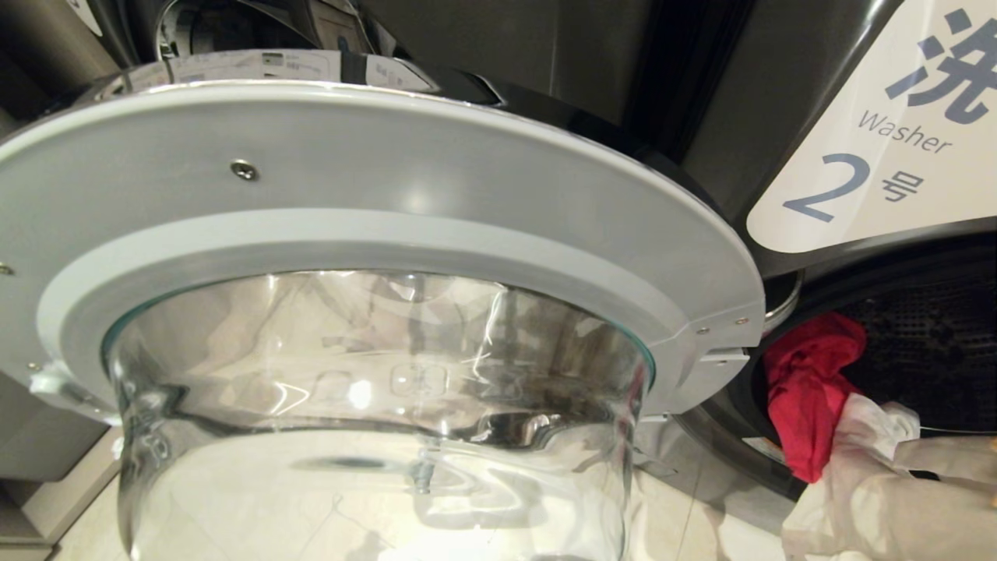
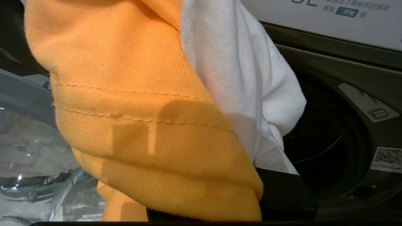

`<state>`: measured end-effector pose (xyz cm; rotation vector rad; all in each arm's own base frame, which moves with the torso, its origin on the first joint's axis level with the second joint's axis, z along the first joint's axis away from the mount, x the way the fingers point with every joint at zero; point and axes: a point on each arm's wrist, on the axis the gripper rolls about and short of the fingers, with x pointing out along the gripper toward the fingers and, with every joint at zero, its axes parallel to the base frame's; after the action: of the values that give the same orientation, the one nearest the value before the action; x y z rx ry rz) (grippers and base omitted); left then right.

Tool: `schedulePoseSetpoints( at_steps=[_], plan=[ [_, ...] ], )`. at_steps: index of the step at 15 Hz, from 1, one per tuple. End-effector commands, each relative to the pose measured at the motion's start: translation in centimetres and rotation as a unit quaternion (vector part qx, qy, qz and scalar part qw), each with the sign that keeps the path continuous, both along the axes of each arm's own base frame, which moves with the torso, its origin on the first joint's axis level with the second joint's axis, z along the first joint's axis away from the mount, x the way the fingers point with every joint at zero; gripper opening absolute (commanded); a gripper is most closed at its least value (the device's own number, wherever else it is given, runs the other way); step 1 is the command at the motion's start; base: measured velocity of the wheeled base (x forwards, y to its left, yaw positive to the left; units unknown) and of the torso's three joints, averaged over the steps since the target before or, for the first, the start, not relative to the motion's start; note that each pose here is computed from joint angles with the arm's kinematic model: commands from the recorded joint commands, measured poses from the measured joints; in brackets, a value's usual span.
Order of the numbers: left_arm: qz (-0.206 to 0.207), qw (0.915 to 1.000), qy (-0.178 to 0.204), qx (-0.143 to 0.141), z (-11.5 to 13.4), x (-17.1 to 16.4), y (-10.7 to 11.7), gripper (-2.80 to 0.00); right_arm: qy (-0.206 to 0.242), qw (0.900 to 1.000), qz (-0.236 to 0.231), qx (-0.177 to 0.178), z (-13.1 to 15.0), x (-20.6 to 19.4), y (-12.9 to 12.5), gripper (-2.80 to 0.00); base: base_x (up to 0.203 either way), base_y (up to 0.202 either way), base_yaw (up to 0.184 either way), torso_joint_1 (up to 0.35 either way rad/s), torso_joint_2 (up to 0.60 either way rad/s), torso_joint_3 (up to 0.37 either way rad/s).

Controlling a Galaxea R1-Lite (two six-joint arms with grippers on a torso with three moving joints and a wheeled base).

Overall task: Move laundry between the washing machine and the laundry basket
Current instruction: Pick a cloth and place it into the basket

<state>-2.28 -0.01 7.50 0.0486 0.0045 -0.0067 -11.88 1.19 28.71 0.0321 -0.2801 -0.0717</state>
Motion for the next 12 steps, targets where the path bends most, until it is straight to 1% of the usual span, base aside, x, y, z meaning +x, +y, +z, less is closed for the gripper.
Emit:
schedulePoseSetpoints(
  at_steps=[1, 11, 12],
  plan=[
    [0.000, 1.0000, 0.001, 0.000, -0.04, 0.01, 0.00, -2.80, 0.007, 1.000, -0.001, 0.000, -0.11, 0.24, -0.02, -2.80, 0.000, 0.000, 0.000, 0.000, 0.00, 0.000],
    [-0.001, 1.0000, 0.000, 0.003, -0.03, 0.01, 0.00, -2.80, 0.017, 1.000, -0.003, 0.002, -0.46, 0.63, -0.08, -2.80, 0.000, 0.000, 0.000, 0.000, 0.00, 0.000],
    [-0.001, 1.0000, 0.000, 0.003, -0.03, 0.01, -0.01, -2.80, 0.017, 1.000, -0.003, 0.002, -0.47, 0.64, -0.08, -2.80, -0.136, 0.000, 0.003, 0.017, 0.01, 0.000]
  ],
)
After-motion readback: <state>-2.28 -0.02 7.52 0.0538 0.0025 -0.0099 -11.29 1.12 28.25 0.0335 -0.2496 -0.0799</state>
